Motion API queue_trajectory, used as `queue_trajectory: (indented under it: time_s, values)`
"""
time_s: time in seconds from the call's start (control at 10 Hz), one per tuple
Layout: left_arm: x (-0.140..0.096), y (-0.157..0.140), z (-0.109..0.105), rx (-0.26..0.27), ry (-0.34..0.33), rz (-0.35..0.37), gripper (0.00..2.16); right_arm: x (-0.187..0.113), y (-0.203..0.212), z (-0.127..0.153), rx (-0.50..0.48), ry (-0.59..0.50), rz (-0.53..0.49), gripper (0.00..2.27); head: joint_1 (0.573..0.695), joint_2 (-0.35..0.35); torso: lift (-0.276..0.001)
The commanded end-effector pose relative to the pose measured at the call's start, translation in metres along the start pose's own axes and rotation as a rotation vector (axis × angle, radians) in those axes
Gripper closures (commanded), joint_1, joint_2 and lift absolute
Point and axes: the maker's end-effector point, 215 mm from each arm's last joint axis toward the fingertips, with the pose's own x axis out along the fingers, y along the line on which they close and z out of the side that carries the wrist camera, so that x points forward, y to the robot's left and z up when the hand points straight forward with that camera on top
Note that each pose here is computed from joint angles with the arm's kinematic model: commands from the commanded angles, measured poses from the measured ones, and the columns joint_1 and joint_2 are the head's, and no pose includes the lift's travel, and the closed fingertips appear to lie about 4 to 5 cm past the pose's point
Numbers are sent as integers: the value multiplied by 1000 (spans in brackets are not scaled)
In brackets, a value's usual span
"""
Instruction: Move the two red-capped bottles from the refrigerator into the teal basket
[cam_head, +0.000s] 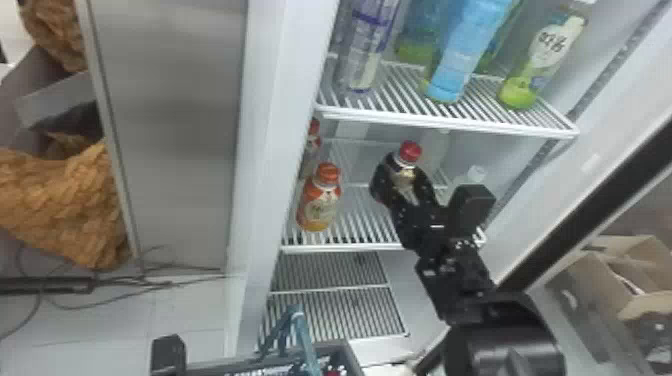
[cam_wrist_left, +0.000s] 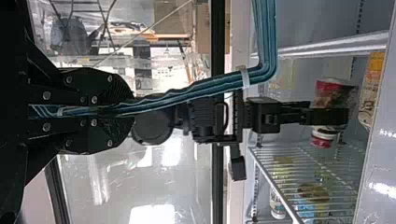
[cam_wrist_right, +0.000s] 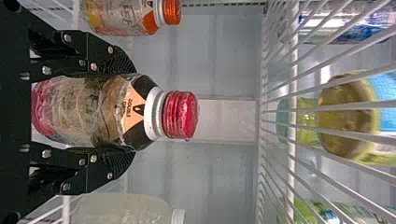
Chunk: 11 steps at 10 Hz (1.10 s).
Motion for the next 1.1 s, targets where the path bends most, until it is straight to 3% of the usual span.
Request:
queue_trajectory:
  time_s: [0.0, 0.6, 1.0]
  values:
    - [0, 0, -1, -1, 2, 0, 1076, -19, -7, 8, 8, -9, -17, 714, 695, -350, -228]
    - [0, 0, 0, 0, 0, 0, 1076, -71, -2, 15, 100, -14, -3, 713, 695, -350, -228]
    - [-4, 2, 8, 18, -22, 8, 1076, -98, 7, -3, 130, 56, 44, 713, 695, -350, -228]
